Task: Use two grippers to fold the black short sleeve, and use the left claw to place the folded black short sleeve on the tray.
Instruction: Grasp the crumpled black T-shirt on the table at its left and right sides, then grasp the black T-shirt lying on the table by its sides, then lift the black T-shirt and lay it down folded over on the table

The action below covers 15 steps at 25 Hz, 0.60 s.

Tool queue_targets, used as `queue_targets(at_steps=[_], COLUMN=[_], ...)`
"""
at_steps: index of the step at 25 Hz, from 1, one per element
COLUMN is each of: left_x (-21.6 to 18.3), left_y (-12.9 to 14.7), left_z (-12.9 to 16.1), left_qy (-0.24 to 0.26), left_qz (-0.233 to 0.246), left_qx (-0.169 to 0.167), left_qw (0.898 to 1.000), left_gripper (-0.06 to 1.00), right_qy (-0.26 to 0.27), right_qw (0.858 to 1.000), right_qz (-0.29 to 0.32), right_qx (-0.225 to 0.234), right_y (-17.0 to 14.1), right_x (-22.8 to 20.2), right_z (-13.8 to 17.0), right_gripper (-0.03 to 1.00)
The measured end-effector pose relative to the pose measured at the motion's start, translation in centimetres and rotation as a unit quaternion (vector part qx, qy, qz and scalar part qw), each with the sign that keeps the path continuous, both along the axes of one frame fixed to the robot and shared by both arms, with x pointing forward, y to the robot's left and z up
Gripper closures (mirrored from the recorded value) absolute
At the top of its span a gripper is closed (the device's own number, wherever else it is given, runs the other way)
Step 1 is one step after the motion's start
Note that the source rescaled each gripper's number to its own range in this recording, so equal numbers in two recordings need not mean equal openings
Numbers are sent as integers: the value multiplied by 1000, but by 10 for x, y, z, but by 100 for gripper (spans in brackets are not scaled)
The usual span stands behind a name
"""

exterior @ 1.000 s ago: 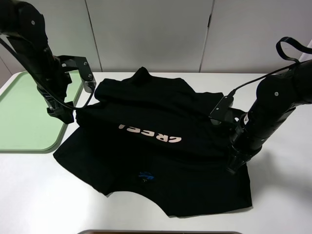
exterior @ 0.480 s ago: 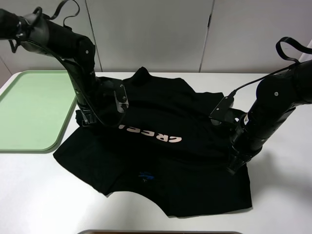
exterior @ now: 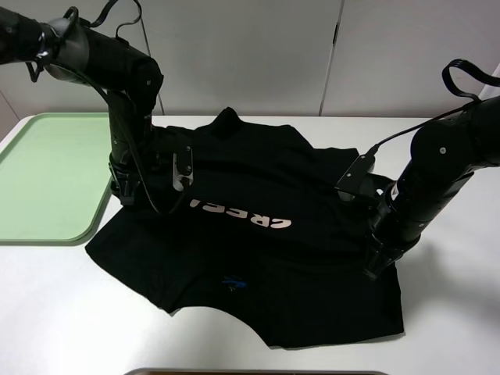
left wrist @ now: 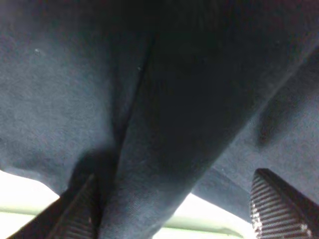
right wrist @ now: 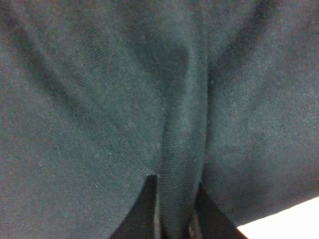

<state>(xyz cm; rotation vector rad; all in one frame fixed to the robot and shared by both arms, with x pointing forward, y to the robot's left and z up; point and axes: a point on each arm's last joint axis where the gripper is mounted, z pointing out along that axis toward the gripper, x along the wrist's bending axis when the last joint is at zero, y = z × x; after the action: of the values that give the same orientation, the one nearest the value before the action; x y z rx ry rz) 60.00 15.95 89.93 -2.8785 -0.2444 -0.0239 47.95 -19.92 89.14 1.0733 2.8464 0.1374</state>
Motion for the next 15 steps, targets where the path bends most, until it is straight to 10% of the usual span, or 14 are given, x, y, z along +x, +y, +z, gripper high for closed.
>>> queue_targets(at_steps=[15], left_x=[5], left_y=[-9], left_z=[-2], left_qy=[-49], left_qz=[95], left_qx=[-53], left_qw=[993], left_gripper=[38], right_qy=[0], right_qw=[1000], right_qz=[-9], right_qx=[3], right_y=[0], right_x=[0], right_z=[0], right_gripper=[96])
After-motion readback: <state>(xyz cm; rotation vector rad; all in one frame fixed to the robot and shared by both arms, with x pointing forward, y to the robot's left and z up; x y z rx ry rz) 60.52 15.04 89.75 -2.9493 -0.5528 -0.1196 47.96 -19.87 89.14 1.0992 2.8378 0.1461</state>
